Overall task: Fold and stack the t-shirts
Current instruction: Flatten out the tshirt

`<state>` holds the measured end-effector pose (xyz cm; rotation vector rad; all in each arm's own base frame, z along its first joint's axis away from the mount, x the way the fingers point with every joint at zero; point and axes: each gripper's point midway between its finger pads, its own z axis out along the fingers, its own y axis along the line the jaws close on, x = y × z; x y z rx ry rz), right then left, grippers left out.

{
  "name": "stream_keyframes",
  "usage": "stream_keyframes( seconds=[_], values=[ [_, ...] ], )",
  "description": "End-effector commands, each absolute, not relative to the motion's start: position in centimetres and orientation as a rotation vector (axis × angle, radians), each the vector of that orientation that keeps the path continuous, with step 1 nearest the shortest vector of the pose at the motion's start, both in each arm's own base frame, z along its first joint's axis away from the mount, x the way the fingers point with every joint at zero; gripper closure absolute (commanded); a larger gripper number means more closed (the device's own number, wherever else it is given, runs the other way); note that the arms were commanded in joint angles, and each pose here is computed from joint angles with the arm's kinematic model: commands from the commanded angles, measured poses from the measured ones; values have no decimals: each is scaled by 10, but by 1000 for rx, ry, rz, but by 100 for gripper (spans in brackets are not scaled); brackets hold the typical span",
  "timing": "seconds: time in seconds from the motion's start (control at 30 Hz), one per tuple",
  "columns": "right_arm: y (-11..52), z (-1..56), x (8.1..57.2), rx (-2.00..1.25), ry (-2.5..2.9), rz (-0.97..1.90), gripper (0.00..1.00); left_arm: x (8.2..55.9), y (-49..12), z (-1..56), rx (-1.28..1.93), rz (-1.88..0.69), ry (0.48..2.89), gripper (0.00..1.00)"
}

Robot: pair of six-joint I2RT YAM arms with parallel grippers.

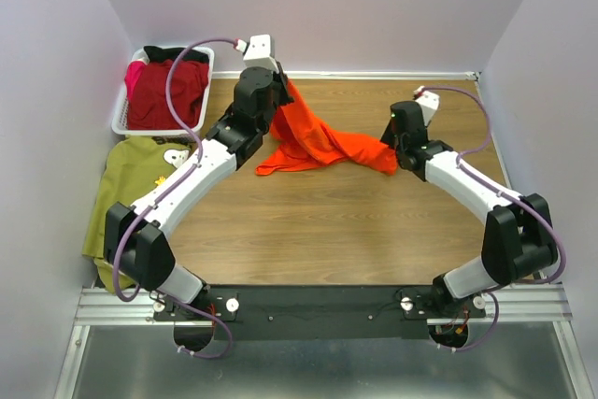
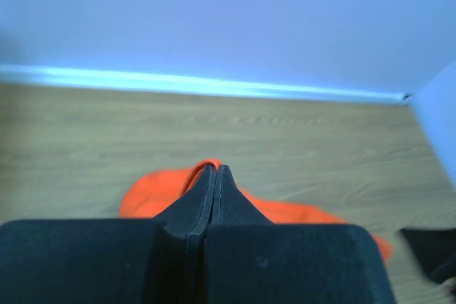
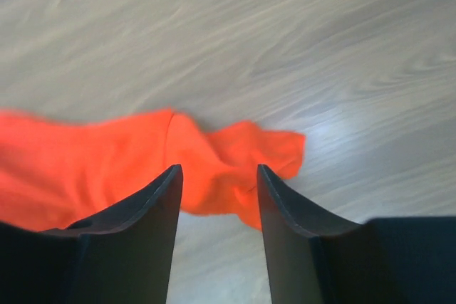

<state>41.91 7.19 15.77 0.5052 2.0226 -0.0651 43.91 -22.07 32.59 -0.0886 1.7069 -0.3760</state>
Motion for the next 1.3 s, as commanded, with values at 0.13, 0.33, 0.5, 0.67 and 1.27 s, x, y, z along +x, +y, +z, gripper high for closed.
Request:
stream_keyframes(
  seconds=[0.13,0.33,0.5,0.67,1.27],
  values=[
    [213,155,374,-115,2098,300,52,431,-242,422,-35,-473,1494,100],
    [245,123,355,-268,2169,381,53,432,-241,436,-43,-457,1469,100],
    [263,96,354,-360,2223,387,52,435,-238,456,-44,-428,1430,100],
    [291,81,357,-413,2246,403,53,449,-232,462,-73,-344,1414,100],
    [302,47,412,-260,2265,233,56,463,-211,492,-121,-176,1359,100]
  ],
)
